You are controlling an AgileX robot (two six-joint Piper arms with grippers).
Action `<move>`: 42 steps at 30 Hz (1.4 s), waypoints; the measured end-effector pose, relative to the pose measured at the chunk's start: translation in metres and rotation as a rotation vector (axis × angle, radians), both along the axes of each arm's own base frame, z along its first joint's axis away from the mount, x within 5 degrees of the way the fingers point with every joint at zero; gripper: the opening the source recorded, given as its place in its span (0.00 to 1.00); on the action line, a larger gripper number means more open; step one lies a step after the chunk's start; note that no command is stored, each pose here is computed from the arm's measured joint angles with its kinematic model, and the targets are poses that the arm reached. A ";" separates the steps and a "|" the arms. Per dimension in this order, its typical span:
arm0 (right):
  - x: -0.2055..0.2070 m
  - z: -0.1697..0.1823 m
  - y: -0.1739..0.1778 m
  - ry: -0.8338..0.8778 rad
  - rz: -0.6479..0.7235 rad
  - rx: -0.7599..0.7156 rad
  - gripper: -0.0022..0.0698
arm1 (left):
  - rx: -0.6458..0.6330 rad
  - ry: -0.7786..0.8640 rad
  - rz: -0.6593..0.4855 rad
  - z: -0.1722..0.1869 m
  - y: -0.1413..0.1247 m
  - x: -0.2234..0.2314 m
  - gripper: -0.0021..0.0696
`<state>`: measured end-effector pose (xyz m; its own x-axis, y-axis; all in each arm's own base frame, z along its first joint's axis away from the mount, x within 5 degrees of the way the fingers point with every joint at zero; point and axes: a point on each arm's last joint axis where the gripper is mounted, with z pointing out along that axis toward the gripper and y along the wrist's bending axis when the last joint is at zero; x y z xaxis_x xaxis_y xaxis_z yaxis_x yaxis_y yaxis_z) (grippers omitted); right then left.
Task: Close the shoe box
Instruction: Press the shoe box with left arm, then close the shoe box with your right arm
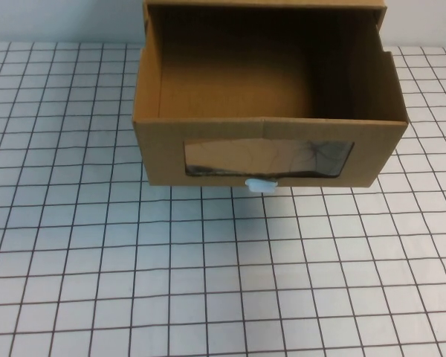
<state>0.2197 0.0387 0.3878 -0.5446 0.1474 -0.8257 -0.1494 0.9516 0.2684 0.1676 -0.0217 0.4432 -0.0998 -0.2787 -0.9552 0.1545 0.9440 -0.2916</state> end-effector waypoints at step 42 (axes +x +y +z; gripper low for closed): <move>0.045 -0.056 0.144 -0.088 1.050 -0.367 0.01 | 0.121 0.461 -0.863 -0.052 -0.159 0.284 0.02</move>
